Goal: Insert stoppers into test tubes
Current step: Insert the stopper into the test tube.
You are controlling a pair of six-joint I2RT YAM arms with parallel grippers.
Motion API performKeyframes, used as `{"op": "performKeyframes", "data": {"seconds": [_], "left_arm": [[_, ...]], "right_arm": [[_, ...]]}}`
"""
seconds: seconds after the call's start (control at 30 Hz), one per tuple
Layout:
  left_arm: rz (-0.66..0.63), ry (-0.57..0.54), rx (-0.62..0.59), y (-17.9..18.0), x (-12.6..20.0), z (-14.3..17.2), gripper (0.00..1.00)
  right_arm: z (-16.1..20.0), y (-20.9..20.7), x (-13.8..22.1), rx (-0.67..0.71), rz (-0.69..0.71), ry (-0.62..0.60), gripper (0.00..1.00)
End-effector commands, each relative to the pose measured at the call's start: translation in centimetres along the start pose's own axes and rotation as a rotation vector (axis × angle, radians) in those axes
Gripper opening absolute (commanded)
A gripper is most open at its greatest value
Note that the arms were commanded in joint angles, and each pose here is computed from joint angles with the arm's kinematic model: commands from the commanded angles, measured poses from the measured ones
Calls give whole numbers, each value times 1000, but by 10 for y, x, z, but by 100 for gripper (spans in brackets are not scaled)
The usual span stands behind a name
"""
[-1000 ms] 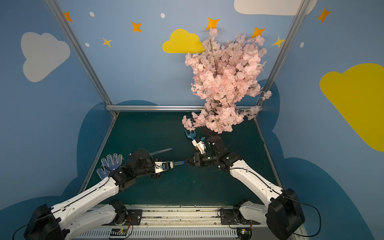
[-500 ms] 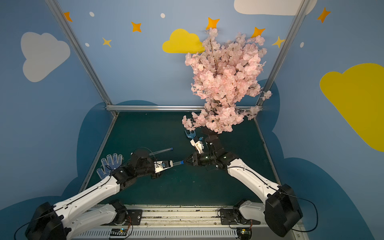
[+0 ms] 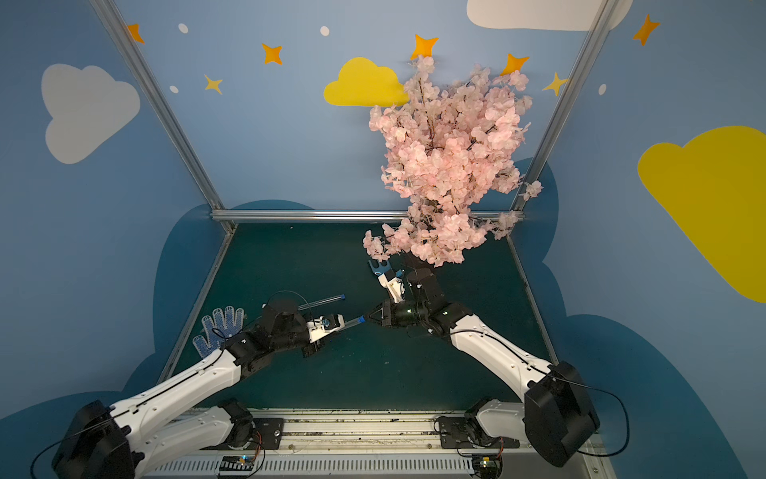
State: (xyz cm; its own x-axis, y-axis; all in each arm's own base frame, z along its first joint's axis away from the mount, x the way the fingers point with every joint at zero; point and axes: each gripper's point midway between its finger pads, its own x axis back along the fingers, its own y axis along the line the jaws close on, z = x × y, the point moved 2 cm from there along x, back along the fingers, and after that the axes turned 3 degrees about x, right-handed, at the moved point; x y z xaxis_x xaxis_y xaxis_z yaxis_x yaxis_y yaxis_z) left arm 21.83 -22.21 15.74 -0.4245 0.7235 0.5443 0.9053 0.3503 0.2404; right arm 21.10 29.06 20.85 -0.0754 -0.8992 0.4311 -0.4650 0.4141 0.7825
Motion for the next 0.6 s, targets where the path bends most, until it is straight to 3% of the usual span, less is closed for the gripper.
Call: {"op": "performKeyframes", "data": {"seconds": [0.0, 0.57], "left_arm": [[-10, -393, -114, 9, 22, -98, 2], [-118, -465, -9, 32, 37, -103, 2]], "right_arm": [[27, 17, -19, 11, -89, 119, 14], [34, 10, -13, 1, -66, 111, 13]]}}
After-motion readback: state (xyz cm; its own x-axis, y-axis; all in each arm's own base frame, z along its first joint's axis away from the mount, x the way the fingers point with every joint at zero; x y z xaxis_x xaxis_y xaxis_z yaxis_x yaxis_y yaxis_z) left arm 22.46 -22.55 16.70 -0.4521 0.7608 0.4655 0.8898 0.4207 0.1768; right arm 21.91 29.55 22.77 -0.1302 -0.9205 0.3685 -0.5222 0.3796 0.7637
